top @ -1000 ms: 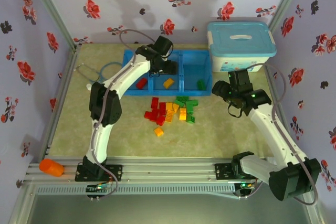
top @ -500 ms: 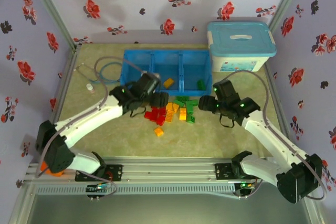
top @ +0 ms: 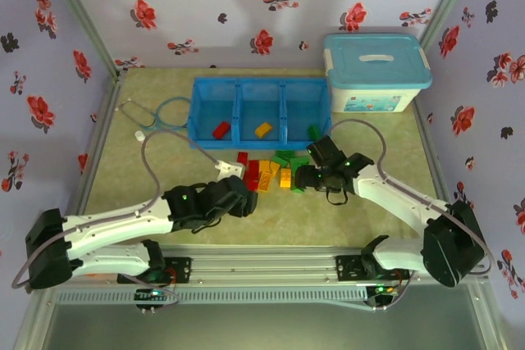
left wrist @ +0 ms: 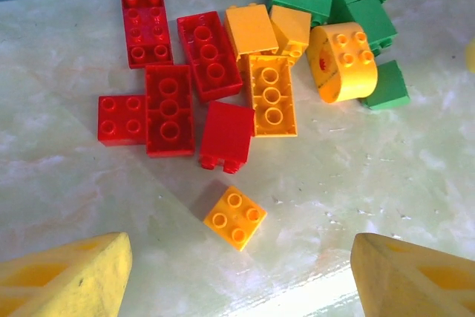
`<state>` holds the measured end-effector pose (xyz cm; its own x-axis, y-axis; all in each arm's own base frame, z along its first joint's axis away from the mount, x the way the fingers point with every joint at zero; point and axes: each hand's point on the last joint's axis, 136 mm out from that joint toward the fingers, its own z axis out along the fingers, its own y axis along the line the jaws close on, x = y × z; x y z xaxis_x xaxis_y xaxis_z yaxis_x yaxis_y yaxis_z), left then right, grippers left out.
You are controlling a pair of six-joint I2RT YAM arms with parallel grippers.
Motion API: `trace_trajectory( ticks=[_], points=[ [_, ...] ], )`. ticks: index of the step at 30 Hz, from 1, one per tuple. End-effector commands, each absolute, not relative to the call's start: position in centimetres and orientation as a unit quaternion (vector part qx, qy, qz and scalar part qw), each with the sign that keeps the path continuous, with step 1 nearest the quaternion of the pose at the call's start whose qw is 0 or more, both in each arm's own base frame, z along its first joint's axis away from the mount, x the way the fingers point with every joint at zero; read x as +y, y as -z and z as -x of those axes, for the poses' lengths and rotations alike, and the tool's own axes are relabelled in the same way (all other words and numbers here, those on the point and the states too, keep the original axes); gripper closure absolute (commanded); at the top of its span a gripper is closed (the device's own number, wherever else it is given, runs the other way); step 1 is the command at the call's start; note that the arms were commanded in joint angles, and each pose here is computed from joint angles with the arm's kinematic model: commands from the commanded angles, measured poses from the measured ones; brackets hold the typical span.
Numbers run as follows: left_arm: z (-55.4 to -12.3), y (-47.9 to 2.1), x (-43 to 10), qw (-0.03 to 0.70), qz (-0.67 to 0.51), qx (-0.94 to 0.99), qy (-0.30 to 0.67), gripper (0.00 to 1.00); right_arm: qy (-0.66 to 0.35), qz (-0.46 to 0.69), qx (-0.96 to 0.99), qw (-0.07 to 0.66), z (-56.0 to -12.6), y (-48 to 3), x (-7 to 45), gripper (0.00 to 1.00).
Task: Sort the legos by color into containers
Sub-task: Pick up the lego from the center of the table.
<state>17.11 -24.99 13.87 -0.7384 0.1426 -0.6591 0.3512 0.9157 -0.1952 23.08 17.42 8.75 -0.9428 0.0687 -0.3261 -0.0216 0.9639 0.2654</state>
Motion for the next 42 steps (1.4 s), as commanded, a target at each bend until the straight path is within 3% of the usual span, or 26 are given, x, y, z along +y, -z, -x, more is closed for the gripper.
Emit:
trace_trajectory(
  ticks=[1,13,27,33,42],
  points=[
    [-16.9,-13.3,-23.8,0.343,-0.109,0.921,0.148,0.22,-0.131,-0.018,0.976,0.173,-23.7,-8.3,18.0,0.26],
    [-16.0,-12.2,-20.6,0.356,-0.074,0.914,0.179,0.24,-0.11,-0.015,0.983,0.149,-24.7,-5.0,20.0,0.31],
    [-16.0,-10.9,-19.6,0.352,-0.06,0.918,0.173,0.27,-0.084,-0.025,0.989,0.12,-24.8,-1.9,20.8,0.43],
    [-16.2,-10.6,-19.4,0.353,-0.059,0.918,0.169,0.29,-0.077,-0.034,0.989,0.12,-24.2,-1.1,20.6,0.59],
    [-16.3,-10.2,-19.5,0.355,-0.054,0.917,0.174,0.3,-0.072,-0.032,0.986,0.148,-23.7,-4.1,20.4,0.65]
  ],
)
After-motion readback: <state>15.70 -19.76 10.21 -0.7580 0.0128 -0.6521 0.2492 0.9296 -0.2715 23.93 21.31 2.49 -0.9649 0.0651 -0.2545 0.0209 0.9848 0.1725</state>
